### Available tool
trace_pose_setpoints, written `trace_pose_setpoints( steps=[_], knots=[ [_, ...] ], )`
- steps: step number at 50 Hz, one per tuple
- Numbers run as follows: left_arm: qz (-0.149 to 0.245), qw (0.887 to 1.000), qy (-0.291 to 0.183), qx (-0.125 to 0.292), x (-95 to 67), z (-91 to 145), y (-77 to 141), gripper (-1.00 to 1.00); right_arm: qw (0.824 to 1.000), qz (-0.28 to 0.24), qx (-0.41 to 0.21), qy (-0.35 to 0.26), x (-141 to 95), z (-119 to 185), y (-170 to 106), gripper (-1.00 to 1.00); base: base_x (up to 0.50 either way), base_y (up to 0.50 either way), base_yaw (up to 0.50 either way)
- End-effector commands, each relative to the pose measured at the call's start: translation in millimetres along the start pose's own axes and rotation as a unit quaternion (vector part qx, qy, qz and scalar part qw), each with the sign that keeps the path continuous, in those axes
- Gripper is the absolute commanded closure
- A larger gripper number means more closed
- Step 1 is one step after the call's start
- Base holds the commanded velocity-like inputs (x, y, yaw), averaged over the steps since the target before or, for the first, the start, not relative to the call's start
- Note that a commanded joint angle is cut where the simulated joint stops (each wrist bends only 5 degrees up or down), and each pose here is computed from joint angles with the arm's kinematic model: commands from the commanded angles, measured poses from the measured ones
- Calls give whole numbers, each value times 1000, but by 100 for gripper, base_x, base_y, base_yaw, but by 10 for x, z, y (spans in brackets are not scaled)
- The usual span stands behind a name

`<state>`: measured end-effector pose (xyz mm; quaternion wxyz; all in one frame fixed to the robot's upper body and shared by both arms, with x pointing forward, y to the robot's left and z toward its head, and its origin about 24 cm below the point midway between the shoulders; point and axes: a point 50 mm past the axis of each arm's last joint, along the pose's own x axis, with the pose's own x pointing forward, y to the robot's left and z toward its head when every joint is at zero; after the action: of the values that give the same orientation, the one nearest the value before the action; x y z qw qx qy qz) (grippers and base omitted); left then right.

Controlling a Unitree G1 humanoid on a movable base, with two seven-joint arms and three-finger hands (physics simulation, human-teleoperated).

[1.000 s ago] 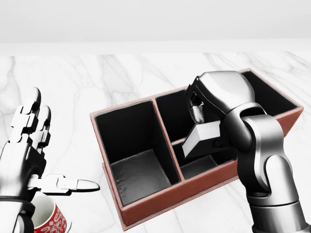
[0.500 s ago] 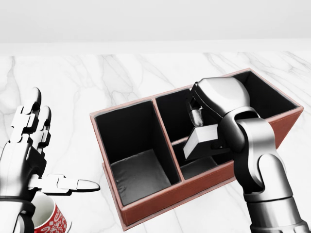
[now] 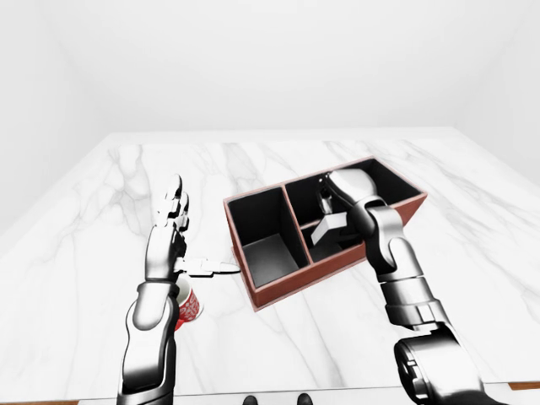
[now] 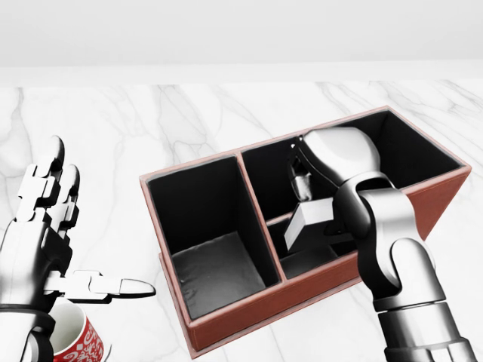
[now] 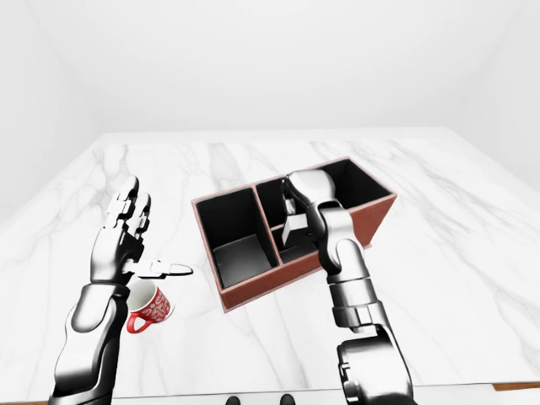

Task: Pick up the book and place it in the back compartment of the caddy.

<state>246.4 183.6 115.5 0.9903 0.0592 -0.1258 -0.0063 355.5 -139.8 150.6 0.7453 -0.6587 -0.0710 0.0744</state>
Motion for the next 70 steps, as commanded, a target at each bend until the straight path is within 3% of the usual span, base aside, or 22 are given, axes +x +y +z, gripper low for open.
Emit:
trace_pose_setpoints(
  steps=[1, 70],
  knots=[
    [0, 1000, -2, 1, -2, 10, -1, -100, 1000, -14, -10, -1, 16, 1, -13, 100, 0, 0, 0],
    [1, 1000, -2, 2, -4, 11, 1, -100, 1000, 5, -21, 0, 96, -1, 285, 100, 0, 0, 0]
  ],
)
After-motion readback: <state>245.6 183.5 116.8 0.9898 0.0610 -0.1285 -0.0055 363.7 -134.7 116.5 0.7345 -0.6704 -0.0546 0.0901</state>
